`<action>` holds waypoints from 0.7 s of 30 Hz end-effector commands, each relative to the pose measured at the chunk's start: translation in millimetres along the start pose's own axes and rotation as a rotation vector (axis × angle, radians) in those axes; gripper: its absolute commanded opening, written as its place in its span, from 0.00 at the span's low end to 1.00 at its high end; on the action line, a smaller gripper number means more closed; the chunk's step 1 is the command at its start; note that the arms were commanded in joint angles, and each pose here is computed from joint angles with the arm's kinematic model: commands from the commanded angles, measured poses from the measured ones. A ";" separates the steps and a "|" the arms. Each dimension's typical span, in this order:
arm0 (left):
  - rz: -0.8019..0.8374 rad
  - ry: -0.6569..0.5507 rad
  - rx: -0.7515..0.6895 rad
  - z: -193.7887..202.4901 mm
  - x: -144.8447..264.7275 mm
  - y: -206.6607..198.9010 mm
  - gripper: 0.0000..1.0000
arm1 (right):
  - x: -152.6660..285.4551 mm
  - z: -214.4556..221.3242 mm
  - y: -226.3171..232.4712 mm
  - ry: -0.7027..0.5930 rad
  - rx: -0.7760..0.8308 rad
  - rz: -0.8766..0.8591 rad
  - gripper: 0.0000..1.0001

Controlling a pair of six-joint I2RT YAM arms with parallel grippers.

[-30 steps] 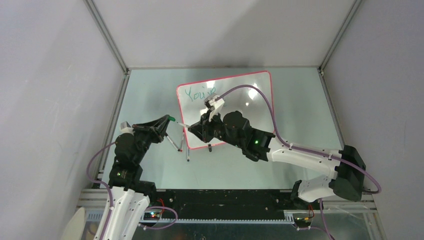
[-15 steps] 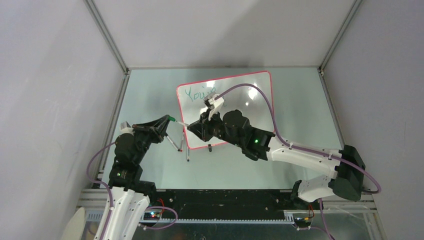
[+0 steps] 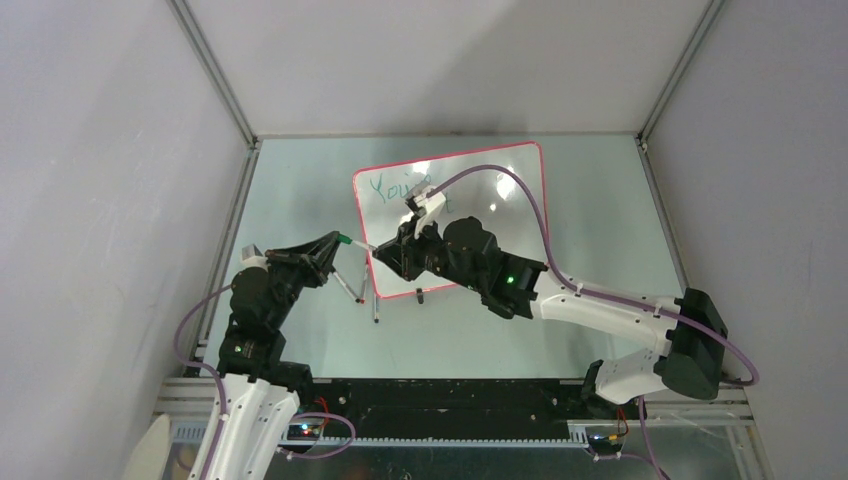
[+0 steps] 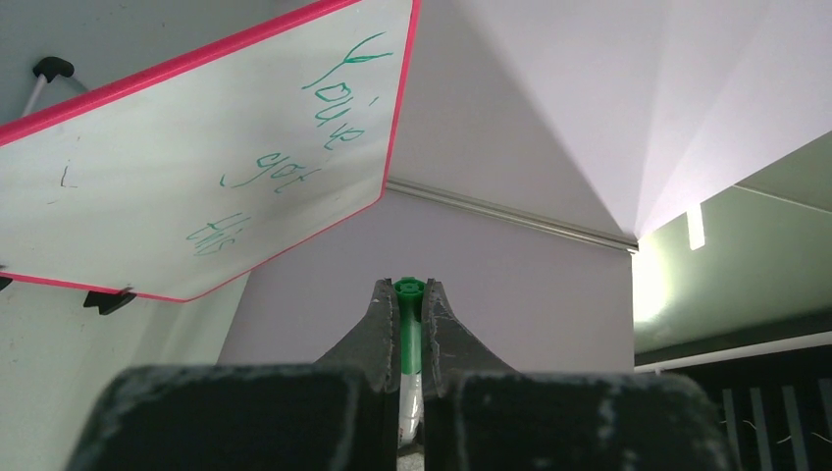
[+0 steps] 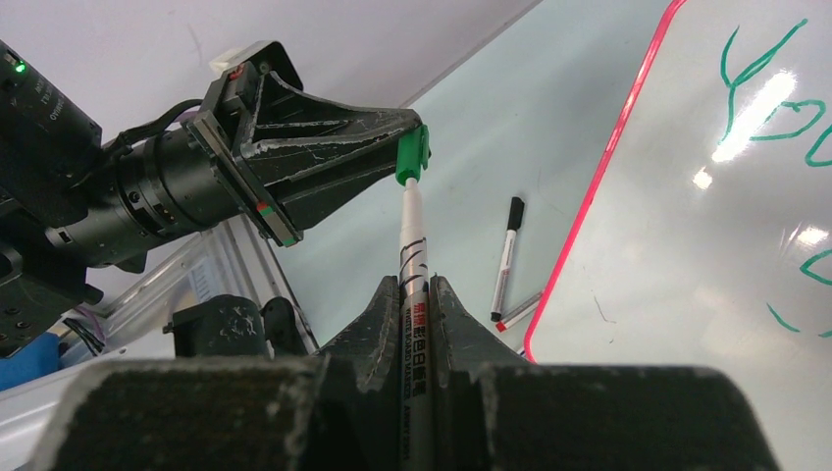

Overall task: Write a sentence on the whiteboard
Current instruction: Close the whiteboard marker at the center of the board.

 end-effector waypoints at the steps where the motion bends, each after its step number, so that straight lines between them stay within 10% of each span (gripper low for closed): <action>1: 0.005 0.030 0.010 4.8 2.3 -0.2 0.00 | -3.8 -23.1 7.0 -0.057 0.004 -0.021 0.00; 21: 0.009 0.049 0.018 6.9 1.4 0.4 0.00 | -16.4 -20.8 6.1 -0.048 0.001 -0.018 0.00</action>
Point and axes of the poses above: each gripper's point midway between its finger pads, its own x axis back along the fingers, its own y axis along the line the jaws close on, z = x × y, the point moved 3 cm from there along x, back along the fingers, and after that the axes turned 3 degrees about x, right-handed, at the moved point
